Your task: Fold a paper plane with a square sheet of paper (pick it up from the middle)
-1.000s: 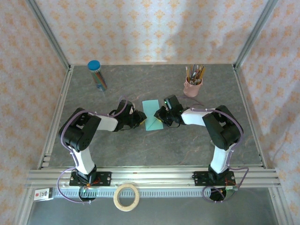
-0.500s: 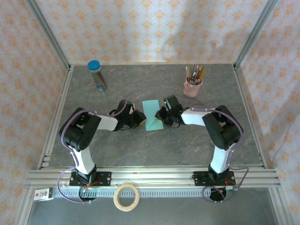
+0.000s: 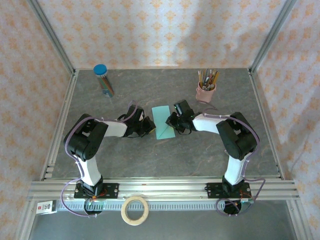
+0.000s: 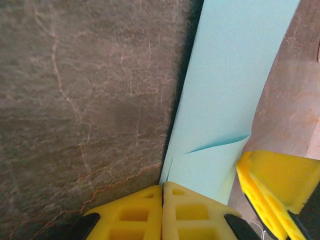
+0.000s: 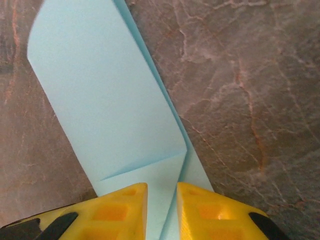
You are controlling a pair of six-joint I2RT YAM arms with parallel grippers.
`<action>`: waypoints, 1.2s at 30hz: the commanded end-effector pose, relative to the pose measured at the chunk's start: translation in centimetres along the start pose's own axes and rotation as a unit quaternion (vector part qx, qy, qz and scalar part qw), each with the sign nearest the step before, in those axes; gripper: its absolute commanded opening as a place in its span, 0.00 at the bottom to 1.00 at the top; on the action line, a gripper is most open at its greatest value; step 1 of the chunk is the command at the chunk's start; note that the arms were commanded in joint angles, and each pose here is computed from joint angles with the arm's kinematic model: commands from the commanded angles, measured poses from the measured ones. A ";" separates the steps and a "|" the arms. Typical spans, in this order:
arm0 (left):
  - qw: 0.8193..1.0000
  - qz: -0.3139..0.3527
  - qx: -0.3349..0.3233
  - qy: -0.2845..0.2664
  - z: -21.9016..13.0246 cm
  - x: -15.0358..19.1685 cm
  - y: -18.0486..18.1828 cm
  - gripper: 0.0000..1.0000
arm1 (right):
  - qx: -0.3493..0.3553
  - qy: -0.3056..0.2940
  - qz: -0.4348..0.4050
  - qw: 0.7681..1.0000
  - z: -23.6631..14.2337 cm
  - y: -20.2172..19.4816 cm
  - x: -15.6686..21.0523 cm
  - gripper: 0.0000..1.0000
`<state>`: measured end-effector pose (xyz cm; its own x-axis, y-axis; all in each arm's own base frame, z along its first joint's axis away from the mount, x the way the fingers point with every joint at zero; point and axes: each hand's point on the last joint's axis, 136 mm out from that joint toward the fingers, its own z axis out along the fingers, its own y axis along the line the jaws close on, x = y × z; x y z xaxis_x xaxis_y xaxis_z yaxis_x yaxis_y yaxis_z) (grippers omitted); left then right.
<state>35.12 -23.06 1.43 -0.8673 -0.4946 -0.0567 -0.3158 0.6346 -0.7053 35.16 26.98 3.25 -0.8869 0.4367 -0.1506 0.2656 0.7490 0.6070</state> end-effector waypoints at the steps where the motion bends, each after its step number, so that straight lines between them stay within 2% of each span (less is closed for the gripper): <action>1: 0.991 -0.026 -0.132 0.019 0.6 1.8 7.8 0.09 | 0.010 -0.008 -0.010 1.000 0.4 0.2 -0.4 0.21; 14: 0.989 -0.030 -0.143 0.020 0.6 2.1 8.6 0.06 | 0.045 -0.033 -0.002 0.998 0.0 -1.0 -1.3 0.25; 25: 0.989 -0.031 -0.139 0.023 0.7 2.3 8.7 0.06 | 0.002 0.014 -0.012 1.000 1.1 0.7 0.0 0.25; 36: 0.990 -0.032 -0.137 0.021 0.6 2.1 8.5 0.06 | -0.072 0.018 -0.036 0.997 -0.6 3.3 0.5 0.25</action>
<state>35.17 -23.19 1.35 -0.8744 -0.4800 -0.0710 -0.2960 0.6437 -0.7057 35.53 28.83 3.66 -0.9111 0.3906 -0.1319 0.2125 0.7191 0.6616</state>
